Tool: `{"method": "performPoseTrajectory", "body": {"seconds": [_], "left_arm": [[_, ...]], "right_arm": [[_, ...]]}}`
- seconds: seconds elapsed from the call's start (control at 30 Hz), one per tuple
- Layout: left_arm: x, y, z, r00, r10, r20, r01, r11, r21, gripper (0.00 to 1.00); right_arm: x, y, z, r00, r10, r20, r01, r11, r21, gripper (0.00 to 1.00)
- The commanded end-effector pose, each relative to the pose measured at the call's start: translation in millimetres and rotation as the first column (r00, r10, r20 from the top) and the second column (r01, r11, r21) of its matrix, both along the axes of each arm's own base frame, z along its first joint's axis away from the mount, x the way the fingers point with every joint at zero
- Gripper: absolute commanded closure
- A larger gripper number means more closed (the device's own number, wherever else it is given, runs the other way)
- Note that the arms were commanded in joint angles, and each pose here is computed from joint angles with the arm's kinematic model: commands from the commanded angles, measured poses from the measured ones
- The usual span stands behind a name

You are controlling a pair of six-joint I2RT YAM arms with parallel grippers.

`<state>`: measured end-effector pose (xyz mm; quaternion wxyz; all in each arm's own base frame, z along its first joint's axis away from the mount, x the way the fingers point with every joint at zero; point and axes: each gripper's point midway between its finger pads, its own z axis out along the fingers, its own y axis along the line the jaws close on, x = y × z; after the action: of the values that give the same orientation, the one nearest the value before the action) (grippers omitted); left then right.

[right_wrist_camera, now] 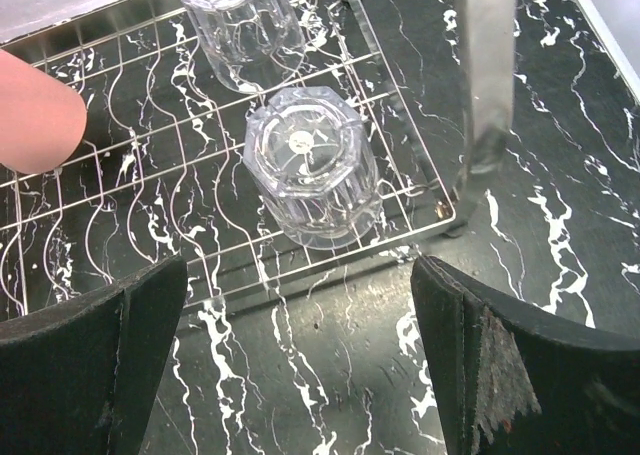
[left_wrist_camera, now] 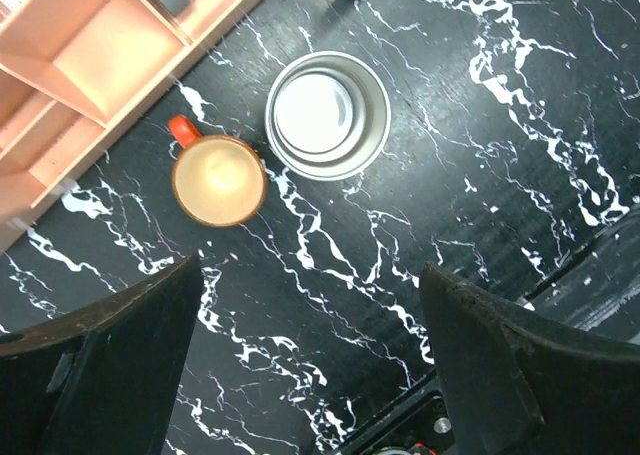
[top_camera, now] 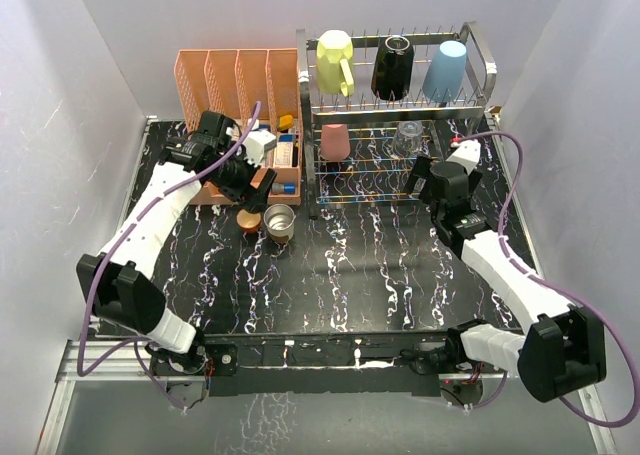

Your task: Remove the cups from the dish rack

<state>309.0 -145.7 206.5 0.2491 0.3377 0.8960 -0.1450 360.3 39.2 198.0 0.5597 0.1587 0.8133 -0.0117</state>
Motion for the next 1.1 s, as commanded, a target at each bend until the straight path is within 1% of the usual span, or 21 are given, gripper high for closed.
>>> {"method": "performPoseTrajectory", "body": {"seconds": [0.0,0.23,0.27,0.3,0.43,0.57,0.73,0.93,1.07], "left_arm": [[-22.6,-4.8,8.9,0.999,-0.028,-0.024,0.026,0.998,-0.063,0.12],[-32.7,-6.5,10.8,0.999,-0.039,-0.025,0.036,0.995,-0.093,0.07],[-33.8,-7.2,12.0,0.999,-0.042,-0.021,0.04,0.994,-0.1,0.04],[-35.4,-7.7,13.4,0.999,-0.05,-0.013,0.049,0.993,-0.106,0.03],[-38.3,-9.2,17.6,0.997,-0.068,0.029,0.071,0.99,-0.126,0.03],[-40.9,-11.1,15.0,0.997,-0.074,0.017,0.076,0.988,-0.137,0.03],[-42.0,-10.6,23.7,0.996,-0.069,0.053,0.076,0.986,-0.145,0.03],[-44.5,-9.3,27.3,0.995,-0.07,0.067,0.079,0.986,-0.147,0.03],[-46.6,-7.7,26.5,0.994,-0.075,0.075,0.085,0.986,-0.142,0.03]], "right_arm": [[25.1,9.1,31.2,0.991,0.035,0.127,-0.036,0.999,0.0,0.02],[44.0,4.3,17.6,0.993,0.015,0.119,-0.007,0.997,-0.072,0.02],[45.8,1.9,12.4,0.994,0.006,0.113,0.004,0.996,-0.089,0.02],[46.9,-0.9,9.0,0.993,-0.003,0.114,0.015,0.994,-0.105,0.02],[50.9,-10.2,-2.7,0.992,-0.037,0.12,0.056,0.985,-0.161,0.02],[59.2,-12.0,-10.1,0.991,-0.043,0.125,0.067,0.979,-0.192,0.02],[69.1,-9.9,-29.7,0.995,-0.044,0.09,0.062,0.977,-0.204,0.02],[77.6,-9.8,-49.4,0.997,-0.044,0.063,0.057,0.973,-0.223,0.02],[85.8,-14.0,-52.4,0.997,-0.04,0.072,0.056,0.969,-0.242,0.02]]}}
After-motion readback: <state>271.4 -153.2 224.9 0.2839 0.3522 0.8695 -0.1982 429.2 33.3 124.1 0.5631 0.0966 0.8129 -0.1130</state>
